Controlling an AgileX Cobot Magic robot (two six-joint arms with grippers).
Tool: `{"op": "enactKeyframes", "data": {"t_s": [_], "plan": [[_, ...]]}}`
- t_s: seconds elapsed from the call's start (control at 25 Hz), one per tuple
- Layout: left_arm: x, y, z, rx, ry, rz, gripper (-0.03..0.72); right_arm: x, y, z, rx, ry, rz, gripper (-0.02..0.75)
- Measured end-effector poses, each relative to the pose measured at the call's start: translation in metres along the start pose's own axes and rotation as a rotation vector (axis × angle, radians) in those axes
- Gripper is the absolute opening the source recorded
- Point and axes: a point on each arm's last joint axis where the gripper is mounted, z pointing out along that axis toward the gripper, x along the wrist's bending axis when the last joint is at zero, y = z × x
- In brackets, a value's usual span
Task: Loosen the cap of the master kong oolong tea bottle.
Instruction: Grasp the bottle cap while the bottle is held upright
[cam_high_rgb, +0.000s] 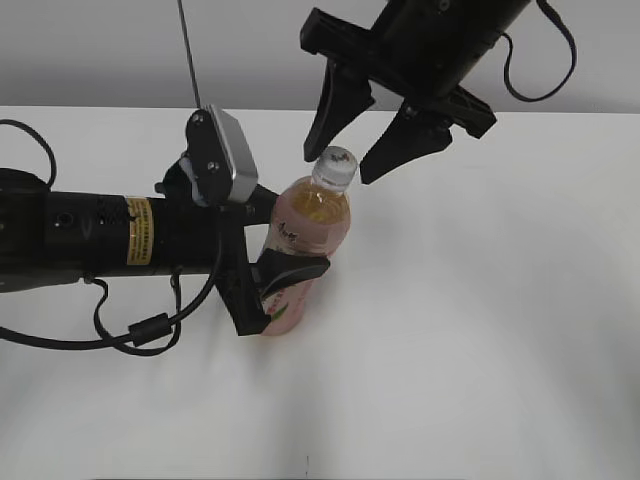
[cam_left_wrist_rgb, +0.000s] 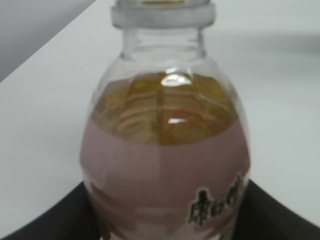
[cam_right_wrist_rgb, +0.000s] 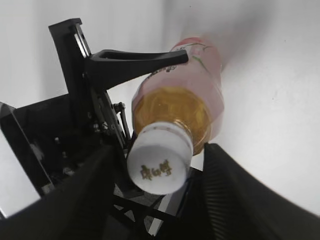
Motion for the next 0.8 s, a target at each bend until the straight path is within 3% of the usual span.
{"op": "enactKeyframes", "data": {"t_s": [0.56,0.8], "plan": [[0.0000,0.0000,0.0000,0.000,0.000,0.000,0.416,-0.0011,0.0006,0.0028,0.010,-0.001,0.006,0.396],[0.0001,0.0000,0.0000,0.000,0.001,-0.001,0.416,-0.0011,0.0011,0.0029,0.004,0.000,0.005,0.289]]}}
